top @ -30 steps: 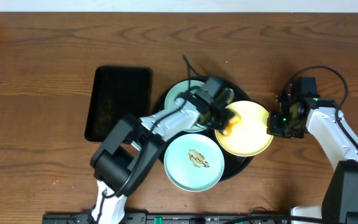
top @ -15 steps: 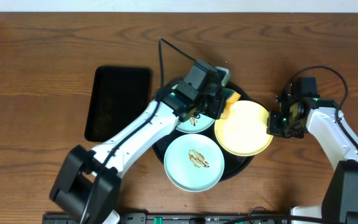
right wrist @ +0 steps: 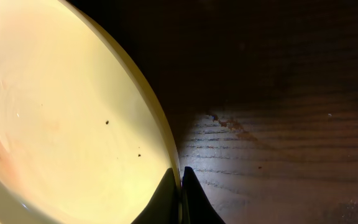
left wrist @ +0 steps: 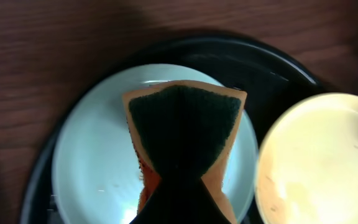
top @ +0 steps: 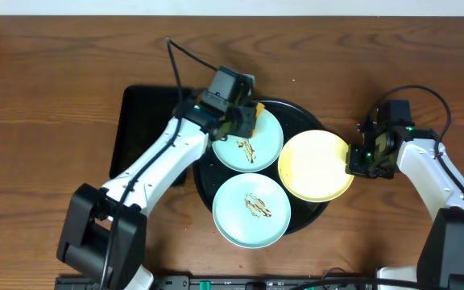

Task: Clean dirty plates on tray and stack at the side
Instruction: 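Scrub the yellow plate, then the back blue plate with the held sponge, then grip the back blue plate rim with the right gripper while scrubbing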

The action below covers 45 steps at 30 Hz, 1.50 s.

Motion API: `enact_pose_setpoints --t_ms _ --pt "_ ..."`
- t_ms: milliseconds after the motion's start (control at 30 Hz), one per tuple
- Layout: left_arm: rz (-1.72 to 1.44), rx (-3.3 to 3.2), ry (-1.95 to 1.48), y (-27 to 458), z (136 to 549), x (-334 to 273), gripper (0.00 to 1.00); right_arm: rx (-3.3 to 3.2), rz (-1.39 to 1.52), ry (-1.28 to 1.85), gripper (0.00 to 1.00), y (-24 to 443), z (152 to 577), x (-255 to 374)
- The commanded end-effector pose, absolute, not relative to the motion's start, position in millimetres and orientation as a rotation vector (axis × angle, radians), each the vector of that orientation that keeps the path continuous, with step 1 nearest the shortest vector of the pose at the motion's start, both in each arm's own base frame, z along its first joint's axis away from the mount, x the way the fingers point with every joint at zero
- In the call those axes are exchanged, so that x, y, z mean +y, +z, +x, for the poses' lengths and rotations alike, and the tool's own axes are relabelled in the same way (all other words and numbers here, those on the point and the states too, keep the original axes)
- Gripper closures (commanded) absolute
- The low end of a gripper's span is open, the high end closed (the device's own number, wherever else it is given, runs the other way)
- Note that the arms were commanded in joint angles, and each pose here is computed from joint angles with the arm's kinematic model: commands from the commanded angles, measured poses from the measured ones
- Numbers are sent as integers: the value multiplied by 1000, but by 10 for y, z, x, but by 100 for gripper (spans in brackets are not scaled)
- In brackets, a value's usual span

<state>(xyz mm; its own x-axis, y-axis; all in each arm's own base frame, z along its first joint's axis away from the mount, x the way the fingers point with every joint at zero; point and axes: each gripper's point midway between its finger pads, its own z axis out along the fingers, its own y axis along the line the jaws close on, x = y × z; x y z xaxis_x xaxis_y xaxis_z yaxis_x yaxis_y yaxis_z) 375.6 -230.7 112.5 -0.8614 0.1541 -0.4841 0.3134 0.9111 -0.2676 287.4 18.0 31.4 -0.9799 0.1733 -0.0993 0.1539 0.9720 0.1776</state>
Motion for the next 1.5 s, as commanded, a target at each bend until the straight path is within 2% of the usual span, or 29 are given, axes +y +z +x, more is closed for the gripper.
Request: enact_pose_setpoints --t_ms 0,567,600,633,700,733,767,900,1067,1133,1300,1467 --pt "342 2651 -435 937 3770 -2240 92 2993 252 255 99 339 2927 167" --pt "410 2835 -590 406 3477 -2433 92 2993 252 261 98 342 2928 174" --pt "409 2840 -589 394 3471 -2430 93 2990 250 289 94 351 2931 205" --pt "409 2843 -588 390 3466 -2427 93 2987 246 319 84 362 2935 239" --pt "409 2847 -587 387 3459 -2423 93 2976 251 345 59 392 2950 267" --pt "409 2848 -586 386 3457 -2422 93 2969 271 346 53 411 2963 266" --pt "408 2851 -585 384 3451 -2419 92 2957 283 347 51 443 2986 265" --pt "407 2865 -581 373 3424 -2404 93 2885 268 315 51 669 3145 224" --pt "406 2874 -578 355 3402 -2393 92 2743 228 313 55 1158 3449 225" --pt "406 2876 -577 349 3395 -2391 93 2686 186 322 53 1351 3571 292" --pt "429 2876 -579 328 3353 -2431 93 2540 -50 470 52 1620 3822 815" --pt "476 2867 -585 323 3292 -2540 92 2463 -198 484 54 1597 3990 1267"
